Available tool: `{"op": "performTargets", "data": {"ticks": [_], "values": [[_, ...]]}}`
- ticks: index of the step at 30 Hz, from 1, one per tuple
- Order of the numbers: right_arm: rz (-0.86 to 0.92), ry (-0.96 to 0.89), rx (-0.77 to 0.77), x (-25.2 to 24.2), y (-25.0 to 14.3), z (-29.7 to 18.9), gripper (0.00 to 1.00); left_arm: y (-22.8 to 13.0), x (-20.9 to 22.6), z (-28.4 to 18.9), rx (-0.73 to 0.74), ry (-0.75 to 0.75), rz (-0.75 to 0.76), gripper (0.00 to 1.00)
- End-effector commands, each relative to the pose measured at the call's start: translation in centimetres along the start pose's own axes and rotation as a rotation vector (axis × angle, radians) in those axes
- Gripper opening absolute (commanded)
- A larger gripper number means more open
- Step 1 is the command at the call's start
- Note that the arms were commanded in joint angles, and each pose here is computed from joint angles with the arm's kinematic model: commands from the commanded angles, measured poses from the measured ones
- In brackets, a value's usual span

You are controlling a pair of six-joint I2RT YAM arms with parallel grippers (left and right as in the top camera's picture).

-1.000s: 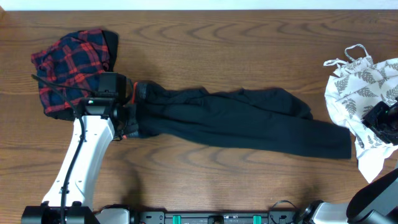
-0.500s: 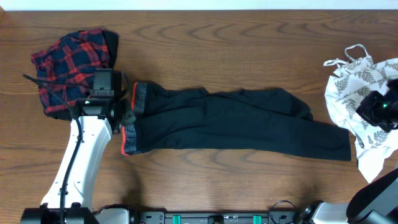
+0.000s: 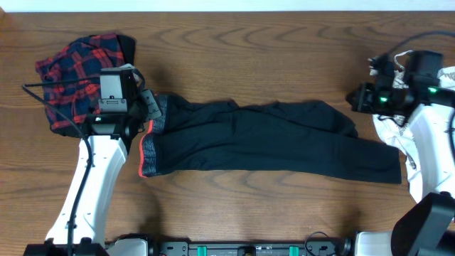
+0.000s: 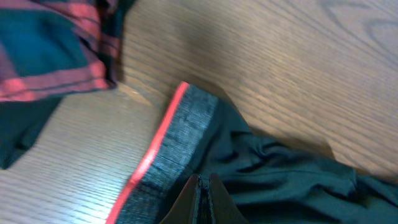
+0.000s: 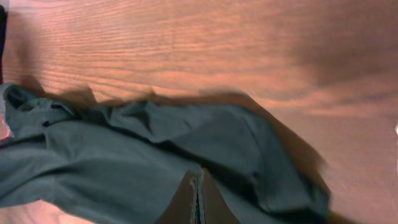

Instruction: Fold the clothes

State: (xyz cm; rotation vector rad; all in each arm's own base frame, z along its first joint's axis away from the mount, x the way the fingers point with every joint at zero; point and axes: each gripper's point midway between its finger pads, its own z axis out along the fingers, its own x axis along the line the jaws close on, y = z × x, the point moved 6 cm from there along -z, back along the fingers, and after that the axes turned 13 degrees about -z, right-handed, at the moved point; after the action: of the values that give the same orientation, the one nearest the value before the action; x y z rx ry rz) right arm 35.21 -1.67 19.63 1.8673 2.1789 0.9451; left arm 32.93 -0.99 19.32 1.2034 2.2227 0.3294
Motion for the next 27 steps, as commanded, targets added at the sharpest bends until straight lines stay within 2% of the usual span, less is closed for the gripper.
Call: {"op": "performTargets", "data": {"ticks": [1,4,7,11,18,27], "values": [[0.016,-0.020,0.062,0.9,-0.3,2.6,0.01,-1.0,-1.2,1.1,0.068,-0.038,0.027,0.06],[0.011,-0.003,0.141,1.5,-1.2,5.5,0.02,-2.0,-1.5,2.5,0.112,-0.026,0.046,0.06],[0.077,-0.060,0.228,0.6,-2.5,7.9,0.01,-2.9,-1.5,3.9,0.156,-0.006,0.058,0.06],[0.101,-0.053,0.284,-0.4,-3.7,10.4,0.01,-3.5,-1.3,5.6,0.187,0.013,0.061,0.06],[0.128,-0.072,0.324,-1.5,-4.8,12.7,0.01,-3.8,-1.4,7.7,0.201,0.013,0.065,0.06],[0.127,-0.181,0.302,-2.8,-4.4,12.9,0.01,-5.6,-0.8,11.3,0.266,0.044,0.073,0.06]]}}
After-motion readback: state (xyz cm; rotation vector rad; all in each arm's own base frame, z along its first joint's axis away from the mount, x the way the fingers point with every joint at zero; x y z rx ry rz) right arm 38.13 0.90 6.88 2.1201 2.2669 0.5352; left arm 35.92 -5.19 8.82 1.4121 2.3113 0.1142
